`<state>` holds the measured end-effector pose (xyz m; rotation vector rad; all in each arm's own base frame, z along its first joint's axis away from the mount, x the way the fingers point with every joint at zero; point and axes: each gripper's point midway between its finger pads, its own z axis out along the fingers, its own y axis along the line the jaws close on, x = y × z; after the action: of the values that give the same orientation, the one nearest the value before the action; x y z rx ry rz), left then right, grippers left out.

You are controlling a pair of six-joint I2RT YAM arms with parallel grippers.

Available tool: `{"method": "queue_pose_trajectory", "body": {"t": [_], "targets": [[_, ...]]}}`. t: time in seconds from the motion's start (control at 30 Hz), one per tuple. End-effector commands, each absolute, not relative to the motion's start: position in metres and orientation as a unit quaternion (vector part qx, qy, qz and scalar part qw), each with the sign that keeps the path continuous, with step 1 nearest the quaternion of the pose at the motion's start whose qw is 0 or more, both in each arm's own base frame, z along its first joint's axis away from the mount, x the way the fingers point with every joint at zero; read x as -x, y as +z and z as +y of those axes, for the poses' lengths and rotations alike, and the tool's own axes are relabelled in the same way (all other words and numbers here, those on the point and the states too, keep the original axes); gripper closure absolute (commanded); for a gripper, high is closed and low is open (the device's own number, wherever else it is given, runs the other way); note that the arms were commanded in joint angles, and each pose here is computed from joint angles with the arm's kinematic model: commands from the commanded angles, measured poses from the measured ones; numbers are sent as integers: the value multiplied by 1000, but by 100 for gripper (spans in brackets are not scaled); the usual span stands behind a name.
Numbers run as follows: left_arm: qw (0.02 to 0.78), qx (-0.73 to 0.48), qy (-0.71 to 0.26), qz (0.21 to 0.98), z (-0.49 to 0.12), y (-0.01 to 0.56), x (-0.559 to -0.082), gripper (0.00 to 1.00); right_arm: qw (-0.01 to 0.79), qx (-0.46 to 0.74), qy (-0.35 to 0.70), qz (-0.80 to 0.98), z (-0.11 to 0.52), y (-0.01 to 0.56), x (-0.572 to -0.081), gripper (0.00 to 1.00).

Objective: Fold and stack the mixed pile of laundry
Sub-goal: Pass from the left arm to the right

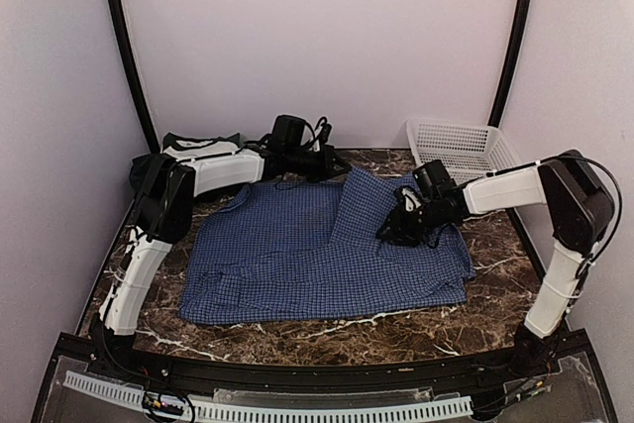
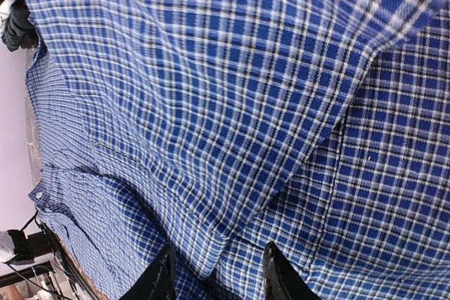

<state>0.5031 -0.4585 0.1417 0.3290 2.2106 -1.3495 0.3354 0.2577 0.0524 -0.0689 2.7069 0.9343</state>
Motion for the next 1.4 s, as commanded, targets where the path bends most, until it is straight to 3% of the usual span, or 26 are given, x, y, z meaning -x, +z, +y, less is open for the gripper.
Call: {"method": "queue_pose_trajectory", "body": {"t": [0.0,0.47,0.6,0.7,0.9,1.1,1.17,1.2,1.27,1.37], "targets": [[284,-129,-513,800,-458,166,-508,100,145,23,353,924,275,54,-342,61],[283,-127,-514,800,-454,165,-509,100,143,12,380,914,292,38,-358,67],[286,-126,-515,798,-453,167,-511,100,142,0,375,916,288,35,-355,55],[284,-126,-517,797,-454,166,-511,100,141,-2,383,913,291,33,-355,66],[280,-127,-516,800,-454,162,-510,100,158,-3,389,908,292,41,-360,100],[281,-130,-510,803,-453,160,-509,100,203,7,385,900,285,74,-364,100],[280,-128,-503,807,-451,158,-510,88,219,10,383,897,283,85,-366,100],[279,-127,-499,810,-450,156,-510,72,227,12,383,895,283,91,-367,100],[281,-122,-483,820,-444,150,-510,54,238,15,385,891,282,100,-371,100],[306,-124,-451,829,-429,152,-505,42,246,15,387,888,283,108,-377,100]]}}
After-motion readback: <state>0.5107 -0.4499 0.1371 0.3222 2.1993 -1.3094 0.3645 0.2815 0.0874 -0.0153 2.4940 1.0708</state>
